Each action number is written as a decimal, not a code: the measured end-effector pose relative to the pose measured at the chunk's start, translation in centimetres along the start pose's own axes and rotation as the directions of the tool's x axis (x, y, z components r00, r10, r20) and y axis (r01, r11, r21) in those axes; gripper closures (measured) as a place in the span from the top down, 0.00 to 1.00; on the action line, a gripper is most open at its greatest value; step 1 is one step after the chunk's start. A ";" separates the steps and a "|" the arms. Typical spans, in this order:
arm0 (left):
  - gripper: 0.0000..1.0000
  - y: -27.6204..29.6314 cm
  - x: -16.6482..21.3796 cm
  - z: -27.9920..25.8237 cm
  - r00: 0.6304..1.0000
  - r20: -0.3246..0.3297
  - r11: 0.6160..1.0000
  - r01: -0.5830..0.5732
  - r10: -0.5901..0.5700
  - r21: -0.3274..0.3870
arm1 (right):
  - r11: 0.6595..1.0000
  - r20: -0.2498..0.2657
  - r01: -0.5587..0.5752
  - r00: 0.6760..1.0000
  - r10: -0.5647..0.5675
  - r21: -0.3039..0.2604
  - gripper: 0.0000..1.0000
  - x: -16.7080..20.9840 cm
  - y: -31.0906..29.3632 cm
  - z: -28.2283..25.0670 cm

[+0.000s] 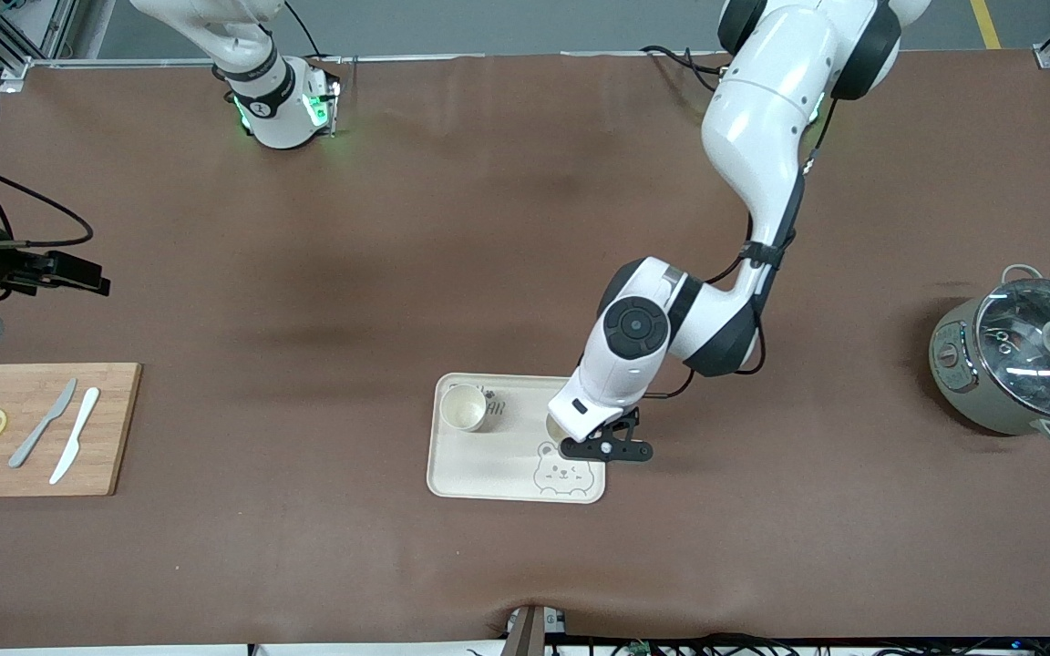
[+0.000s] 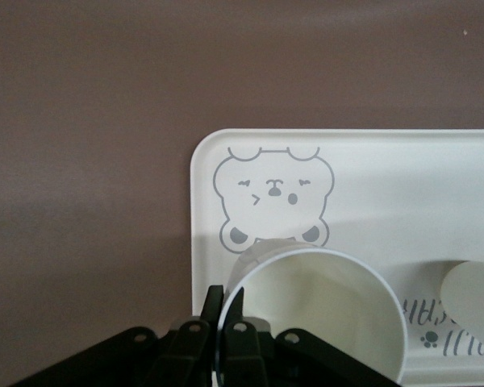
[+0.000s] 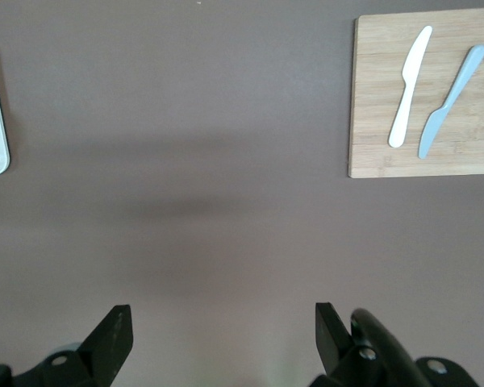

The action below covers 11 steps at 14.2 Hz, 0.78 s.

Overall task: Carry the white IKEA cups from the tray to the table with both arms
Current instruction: 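Lift the cup with the left gripper while the right gripper reaches out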

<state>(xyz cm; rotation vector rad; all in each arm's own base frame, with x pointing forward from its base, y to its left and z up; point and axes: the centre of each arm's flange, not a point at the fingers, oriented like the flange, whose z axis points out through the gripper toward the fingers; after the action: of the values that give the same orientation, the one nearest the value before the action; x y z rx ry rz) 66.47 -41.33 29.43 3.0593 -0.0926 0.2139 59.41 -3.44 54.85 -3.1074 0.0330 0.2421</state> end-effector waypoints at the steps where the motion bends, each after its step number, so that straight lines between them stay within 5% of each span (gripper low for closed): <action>1: 0.04 -0.6 0.0 -1.3 1.000 0.001 1.000 -0.008 0.008 0.001 | 1.000 0.008 0.001 1.000 -0.001 0.000 1.00 0.2 0.0 0.4; 11: 0.04 -9.1 -5.0 -12.3 0.993 0.043 0.994 -0.109 0.109 0.009 | 1.000 0.085 0.002 0.996 -0.002 0.006 1.00 2.4 0.0 4.8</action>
<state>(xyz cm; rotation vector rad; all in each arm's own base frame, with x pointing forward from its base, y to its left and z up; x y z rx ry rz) 60.39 -31.01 40.26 3.0735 -0.2619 0.1564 61.02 -3.32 49.74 -3.0869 0.0292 0.3738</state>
